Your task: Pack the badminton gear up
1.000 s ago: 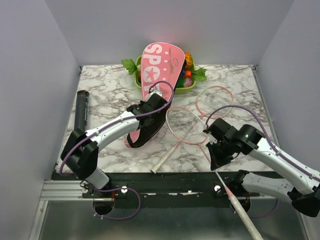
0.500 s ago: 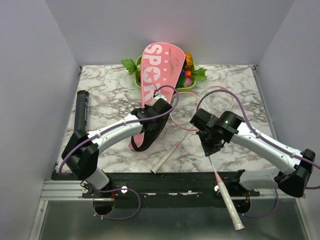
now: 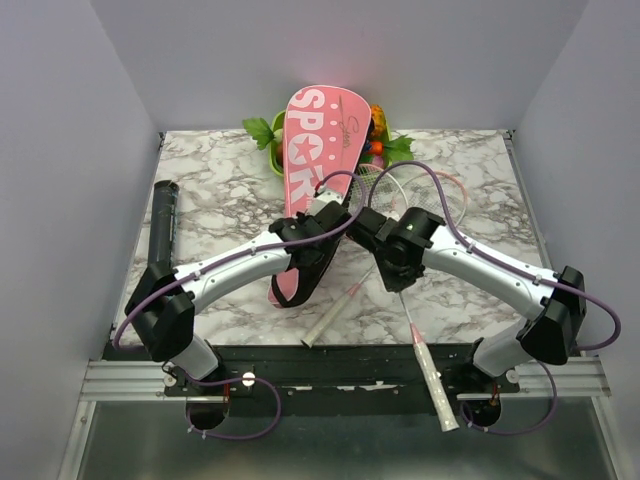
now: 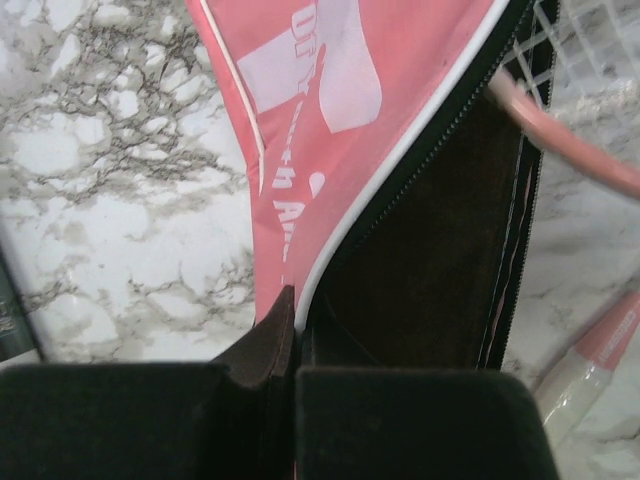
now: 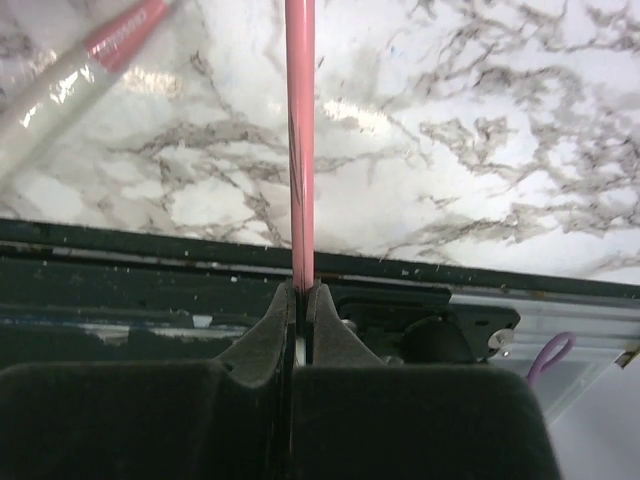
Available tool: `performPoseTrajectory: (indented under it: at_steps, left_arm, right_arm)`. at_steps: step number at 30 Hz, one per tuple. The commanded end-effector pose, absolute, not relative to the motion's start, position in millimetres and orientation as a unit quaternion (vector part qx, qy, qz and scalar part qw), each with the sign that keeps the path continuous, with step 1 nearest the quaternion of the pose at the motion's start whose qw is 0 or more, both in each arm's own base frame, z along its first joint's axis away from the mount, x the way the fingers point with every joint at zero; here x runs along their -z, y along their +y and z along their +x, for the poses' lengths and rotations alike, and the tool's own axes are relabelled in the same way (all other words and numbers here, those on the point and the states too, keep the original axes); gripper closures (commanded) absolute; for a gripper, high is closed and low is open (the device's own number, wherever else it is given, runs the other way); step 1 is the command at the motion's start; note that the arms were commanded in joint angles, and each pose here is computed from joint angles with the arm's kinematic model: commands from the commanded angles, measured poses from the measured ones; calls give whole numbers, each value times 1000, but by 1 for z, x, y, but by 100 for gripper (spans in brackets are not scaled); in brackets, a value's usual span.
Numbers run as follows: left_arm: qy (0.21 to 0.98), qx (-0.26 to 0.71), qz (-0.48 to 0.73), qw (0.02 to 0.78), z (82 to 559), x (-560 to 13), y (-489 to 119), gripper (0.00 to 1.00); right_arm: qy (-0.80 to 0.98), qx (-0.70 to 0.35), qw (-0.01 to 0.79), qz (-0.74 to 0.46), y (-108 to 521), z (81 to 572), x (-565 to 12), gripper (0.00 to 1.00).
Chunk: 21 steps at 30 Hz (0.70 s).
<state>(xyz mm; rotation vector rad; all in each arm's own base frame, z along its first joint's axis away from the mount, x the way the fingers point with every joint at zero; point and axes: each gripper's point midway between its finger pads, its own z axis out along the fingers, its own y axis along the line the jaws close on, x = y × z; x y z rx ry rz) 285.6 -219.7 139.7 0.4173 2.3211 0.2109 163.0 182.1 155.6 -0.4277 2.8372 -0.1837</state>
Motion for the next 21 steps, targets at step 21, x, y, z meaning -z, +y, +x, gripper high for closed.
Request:
performPoseTrajectory:
  at_steps: [21]
  left_arm:
    - [913, 84, 156, 369, 232, -180, -273, 100]
  right_arm:
    - [902, -180, 388, -62, 288, 333, -124, 99]
